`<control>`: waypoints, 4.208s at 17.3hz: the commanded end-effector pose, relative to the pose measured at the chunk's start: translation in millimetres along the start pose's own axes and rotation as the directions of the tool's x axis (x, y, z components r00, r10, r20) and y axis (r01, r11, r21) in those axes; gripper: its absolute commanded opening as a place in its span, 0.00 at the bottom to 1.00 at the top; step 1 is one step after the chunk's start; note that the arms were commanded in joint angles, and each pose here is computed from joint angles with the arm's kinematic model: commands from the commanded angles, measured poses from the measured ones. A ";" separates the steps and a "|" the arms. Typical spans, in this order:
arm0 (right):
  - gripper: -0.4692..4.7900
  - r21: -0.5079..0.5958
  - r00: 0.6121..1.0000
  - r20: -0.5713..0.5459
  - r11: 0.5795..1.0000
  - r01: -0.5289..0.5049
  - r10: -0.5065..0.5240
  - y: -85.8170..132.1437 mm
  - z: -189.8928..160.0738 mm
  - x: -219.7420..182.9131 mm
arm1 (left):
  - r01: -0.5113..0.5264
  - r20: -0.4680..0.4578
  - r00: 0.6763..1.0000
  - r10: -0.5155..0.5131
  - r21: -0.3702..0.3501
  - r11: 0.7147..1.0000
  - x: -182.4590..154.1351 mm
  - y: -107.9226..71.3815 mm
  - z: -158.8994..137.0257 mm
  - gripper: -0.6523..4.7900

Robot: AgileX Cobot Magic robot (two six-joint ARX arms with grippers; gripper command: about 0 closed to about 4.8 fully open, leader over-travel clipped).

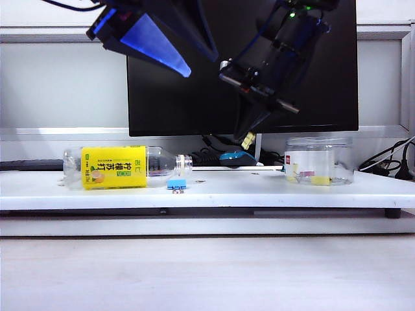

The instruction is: Take the clips out of the round transparent plastic box and place them on the table.

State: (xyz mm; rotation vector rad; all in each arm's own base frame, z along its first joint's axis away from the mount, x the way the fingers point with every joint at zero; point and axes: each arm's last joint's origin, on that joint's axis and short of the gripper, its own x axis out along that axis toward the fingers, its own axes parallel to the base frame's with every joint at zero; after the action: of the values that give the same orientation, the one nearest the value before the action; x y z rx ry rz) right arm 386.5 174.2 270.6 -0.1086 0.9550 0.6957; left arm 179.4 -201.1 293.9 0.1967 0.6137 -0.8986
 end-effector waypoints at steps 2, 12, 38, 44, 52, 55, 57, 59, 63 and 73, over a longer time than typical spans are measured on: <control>0.09 -0.007 1.000 0.001 1.000 -0.004 0.004 -1.2 0.5 7.5 | 0.016 0.054 0.998 -0.017 0.013 1.000 1.6 -0.6 5.9 0.56; 0.19 -0.014 1.000 0.007 1.000 -0.001 0.001 -1.4 1.2 7.6 | 0.073 0.193 0.977 -0.087 0.080 0.994 -3.6 -3.8 31.2 0.56; 0.22 0.146 0.935 -0.323 0.969 0.201 -0.146 -29.5 -18.1 -59.8 | 0.144 0.027 0.989 -0.145 0.049 0.988 20.5 -5.0 67.7 0.56; 0.22 0.190 0.947 -0.306 0.969 0.157 -0.093 -33.8 -17.9 -44.8 | 0.143 0.023 0.989 -0.145 0.048 0.989 20.4 -4.9 67.3 0.56; 0.22 0.223 0.947 -0.316 0.966 0.130 -0.055 -41.1 -19.3 -21.2 | 0.140 0.010 0.990 -0.140 0.057 0.989 20.4 -4.6 66.0 0.56; 0.22 0.233 0.946 -0.323 0.964 0.123 -0.043 -43.9 -20.5 -13.1 | 0.139 0.011 0.990 -0.140 0.065 0.988 20.4 -4.6 66.1 0.56; 0.22 0.250 0.940 -0.339 0.961 0.116 -0.025 -46.5 -22.9 -4.2 | 0.138 0.010 0.990 -0.139 0.065 0.988 20.4 -4.4 66.1 0.56; 0.22 0.256 0.934 -0.356 0.959 0.118 -0.019 -48.8 -25.2 4.0 | 0.138 0.010 0.990 -0.139 0.067 0.988 20.4 -4.2 66.1 0.56; 0.15 0.254 0.936 -0.352 0.960 0.120 -0.024 -51.8 -25.5 11.3 | 0.129 0.012 0.991 -0.130 0.068 0.989 20.4 -3.9 66.2 0.56; 0.09 0.242 0.933 -0.359 0.963 0.116 -0.022 -47.4 -24.8 0.1 | 0.110 0.012 0.994 -0.112 0.108 0.988 20.6 -3.3 66.2 0.56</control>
State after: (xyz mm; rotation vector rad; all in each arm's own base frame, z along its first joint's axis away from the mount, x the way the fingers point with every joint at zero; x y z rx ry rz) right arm 399.9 128.5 237.0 -0.0327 1.3954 0.4774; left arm 214.1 -243.8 332.3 0.2480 0.5899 -1.0354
